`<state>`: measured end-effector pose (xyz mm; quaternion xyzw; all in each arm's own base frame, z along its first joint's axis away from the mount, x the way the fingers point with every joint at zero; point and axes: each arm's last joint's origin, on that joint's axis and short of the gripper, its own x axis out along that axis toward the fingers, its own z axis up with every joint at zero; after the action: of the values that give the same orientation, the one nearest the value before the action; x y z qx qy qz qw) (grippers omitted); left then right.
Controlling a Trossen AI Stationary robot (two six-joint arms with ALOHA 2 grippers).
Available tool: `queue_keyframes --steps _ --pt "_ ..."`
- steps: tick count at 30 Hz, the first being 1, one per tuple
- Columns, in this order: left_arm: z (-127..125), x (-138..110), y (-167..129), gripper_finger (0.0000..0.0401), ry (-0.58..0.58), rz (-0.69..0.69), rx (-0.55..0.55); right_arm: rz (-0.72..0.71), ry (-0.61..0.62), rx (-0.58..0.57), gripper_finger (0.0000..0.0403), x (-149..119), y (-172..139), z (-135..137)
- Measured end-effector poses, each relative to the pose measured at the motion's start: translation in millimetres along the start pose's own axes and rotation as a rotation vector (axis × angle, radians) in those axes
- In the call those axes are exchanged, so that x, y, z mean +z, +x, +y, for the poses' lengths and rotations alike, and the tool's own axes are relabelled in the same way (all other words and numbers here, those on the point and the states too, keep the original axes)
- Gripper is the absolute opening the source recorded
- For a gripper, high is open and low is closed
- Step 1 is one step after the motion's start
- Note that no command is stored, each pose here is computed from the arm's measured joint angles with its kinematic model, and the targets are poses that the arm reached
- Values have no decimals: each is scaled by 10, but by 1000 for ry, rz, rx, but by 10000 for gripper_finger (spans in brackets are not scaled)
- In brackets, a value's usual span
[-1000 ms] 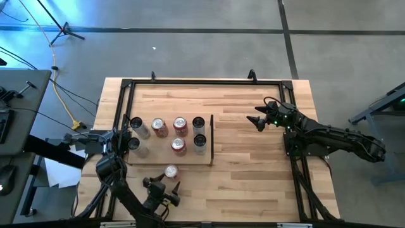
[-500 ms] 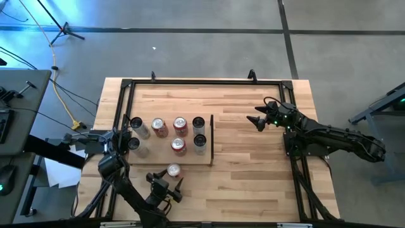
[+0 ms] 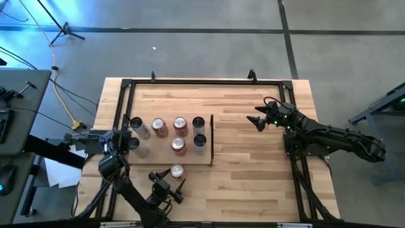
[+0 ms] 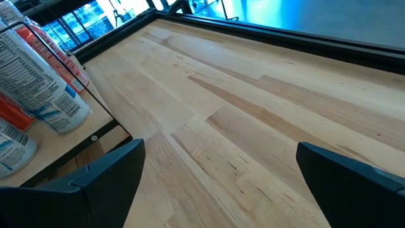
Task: Place canned beverage on shelf
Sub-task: Put the right red white can aligned with the other red white soda can on the shelf
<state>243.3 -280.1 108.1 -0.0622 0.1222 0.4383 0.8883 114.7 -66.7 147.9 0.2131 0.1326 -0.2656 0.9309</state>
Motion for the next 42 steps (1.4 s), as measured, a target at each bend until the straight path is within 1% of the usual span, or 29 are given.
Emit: queue_keyframes --steps 5,12,18,21,23,29,34,38,42 --pt "-10 12 29 361 -34 -12 -4 0 0 0 399 0 0 0" --pt "37 -12 157 360 -3 -49 2 0 0 0 399 0 0 0" --pt "25 14 278 360 -4 -13 73 0 0 0 399 0 0 0" --pt "6 33 337 360 22 -5 91 0 0 0 399 0 0 0" --pt "-8 30 370 360 19 2 96 0 0 0 399 0 0 0" --pt "-4 22 359 360 16 16 106 0 0 0 399 0 0 0" --pt "-6 17 315 359 13 -8 71 0 0 0 399 0 0 0" --pt "-2 9 286 344 0 -10 62 0 0 0 399 0 0 0" --pt "-20 20 267 310 -40 -2 63 0 0 0 399 0 0 0"
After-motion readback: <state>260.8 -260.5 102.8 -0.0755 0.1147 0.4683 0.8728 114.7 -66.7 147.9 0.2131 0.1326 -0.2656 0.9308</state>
